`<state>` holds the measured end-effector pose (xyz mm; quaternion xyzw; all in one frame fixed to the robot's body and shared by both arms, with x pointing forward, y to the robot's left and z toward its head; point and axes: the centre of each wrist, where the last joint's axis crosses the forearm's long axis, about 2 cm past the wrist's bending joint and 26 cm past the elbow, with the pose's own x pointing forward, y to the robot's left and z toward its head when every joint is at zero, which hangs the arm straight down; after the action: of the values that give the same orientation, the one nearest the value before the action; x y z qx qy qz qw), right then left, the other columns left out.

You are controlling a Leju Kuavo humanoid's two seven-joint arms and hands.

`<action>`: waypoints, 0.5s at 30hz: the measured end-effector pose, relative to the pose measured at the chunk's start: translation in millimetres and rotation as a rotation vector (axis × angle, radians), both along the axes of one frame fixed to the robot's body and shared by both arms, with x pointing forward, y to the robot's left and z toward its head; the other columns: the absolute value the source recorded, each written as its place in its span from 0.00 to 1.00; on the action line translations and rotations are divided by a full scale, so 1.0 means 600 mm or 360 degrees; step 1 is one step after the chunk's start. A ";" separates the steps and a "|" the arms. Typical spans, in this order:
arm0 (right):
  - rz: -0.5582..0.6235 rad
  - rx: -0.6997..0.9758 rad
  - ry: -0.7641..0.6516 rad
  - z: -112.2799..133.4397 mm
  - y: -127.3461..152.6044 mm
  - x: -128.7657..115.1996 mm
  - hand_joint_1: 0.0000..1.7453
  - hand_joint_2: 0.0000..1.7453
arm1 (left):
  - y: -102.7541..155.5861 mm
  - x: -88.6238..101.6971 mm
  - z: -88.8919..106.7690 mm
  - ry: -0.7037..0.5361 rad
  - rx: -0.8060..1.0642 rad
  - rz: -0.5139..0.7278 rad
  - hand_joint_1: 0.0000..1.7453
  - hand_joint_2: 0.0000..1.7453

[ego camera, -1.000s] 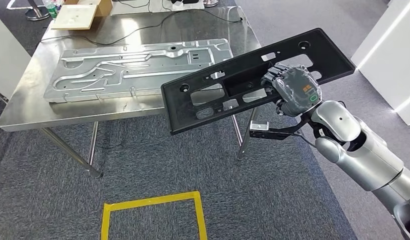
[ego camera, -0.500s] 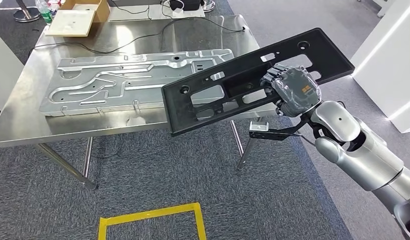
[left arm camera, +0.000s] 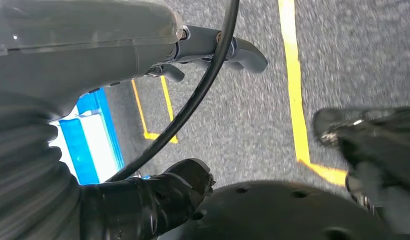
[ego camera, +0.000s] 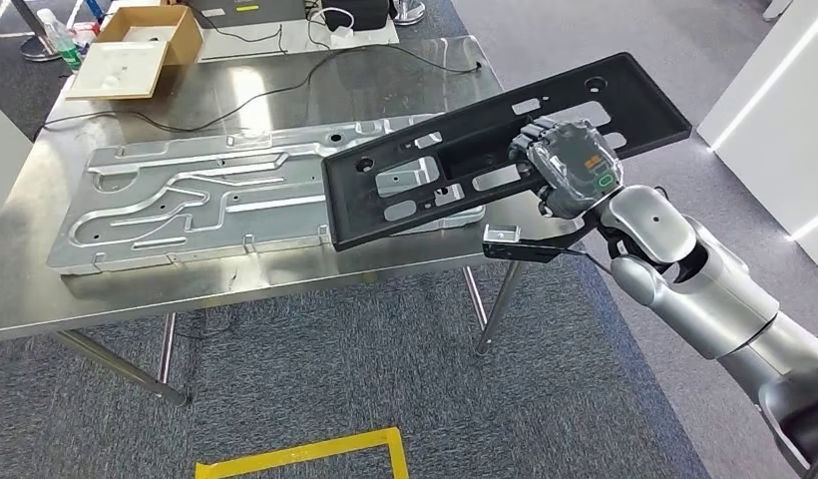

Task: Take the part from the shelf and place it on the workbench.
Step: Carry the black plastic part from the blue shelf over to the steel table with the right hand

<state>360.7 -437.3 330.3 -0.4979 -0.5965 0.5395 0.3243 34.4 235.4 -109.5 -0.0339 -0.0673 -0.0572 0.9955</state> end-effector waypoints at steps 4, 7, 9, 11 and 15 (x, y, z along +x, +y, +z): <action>-0.0003 0.0021 0.0031 -0.011 0.010 0.014 1.00 1.00 | 0.001 -0.005 -0.001 0.0010 0.0005 -0.0014 0.00 1.00; -0.0013 0.0037 0.0039 -0.015 0.016 0.025 1.00 1.00 | 0.002 -0.002 0.000 0.0005 0.0006 -0.0021 0.00 1.00; -0.0022 0.0039 0.0043 -0.017 0.017 0.030 1.00 1.00 | 0.002 -0.001 0.000 0.0004 0.0006 -0.0023 0.00 1.00; -0.0032 0.0041 0.0041 -0.017 0.017 0.034 1.00 1.00 | 0.004 -0.001 0.000 0.0003 0.0008 -0.0024 0.00 1.00; -0.0037 0.0046 0.0059 -0.024 0.020 0.039 1.00 1.00 | 0.005 0.001 0.000 0.0000 0.0011 -0.0024 0.00 1.00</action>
<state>384.2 -425.2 315.8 -0.4900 -0.5924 0.5361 0.3487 34.9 238.4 -109.8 -0.0311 -0.0668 -0.0649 0.9952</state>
